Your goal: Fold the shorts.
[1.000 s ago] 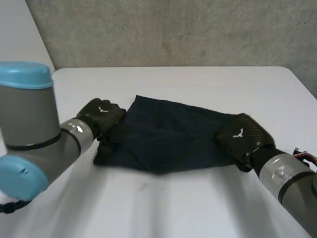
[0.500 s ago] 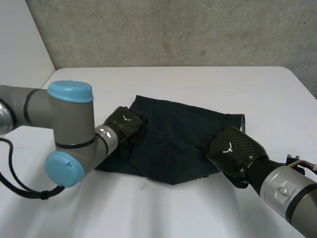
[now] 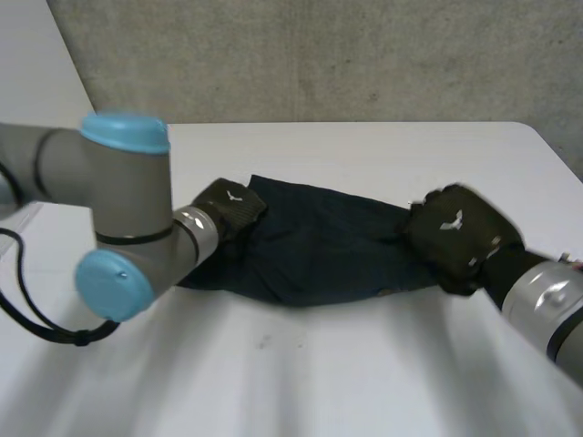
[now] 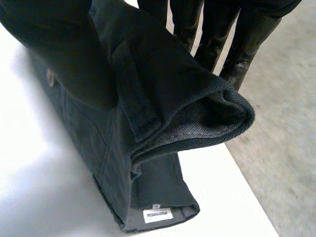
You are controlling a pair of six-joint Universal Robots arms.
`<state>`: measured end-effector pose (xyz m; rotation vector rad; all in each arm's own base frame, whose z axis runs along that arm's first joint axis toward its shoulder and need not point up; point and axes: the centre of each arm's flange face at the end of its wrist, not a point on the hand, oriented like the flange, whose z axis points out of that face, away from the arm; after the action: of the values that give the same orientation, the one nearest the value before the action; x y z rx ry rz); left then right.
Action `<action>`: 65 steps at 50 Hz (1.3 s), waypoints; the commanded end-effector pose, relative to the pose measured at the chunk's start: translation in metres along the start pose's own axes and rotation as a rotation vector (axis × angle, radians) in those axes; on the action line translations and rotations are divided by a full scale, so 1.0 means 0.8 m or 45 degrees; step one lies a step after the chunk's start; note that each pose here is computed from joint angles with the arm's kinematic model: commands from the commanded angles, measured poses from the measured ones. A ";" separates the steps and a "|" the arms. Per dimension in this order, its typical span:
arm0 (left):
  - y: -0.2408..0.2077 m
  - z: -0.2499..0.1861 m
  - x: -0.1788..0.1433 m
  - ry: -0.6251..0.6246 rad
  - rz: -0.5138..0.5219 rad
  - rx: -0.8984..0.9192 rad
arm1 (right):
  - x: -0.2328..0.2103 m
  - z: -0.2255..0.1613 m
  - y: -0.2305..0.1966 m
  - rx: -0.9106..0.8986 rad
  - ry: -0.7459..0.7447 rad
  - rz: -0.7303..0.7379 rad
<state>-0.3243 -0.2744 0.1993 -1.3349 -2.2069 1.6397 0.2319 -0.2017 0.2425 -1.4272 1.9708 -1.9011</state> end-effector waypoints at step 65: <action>0.072 -0.049 0.045 0.177 -0.190 -0.118 | -0.011 -0.011 0.029 -0.204 -0.157 0.207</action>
<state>-0.2895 -0.2231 0.1473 -1.2185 -2.2767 1.3536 0.2180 -0.1917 0.2193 -1.3367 2.1468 -1.5734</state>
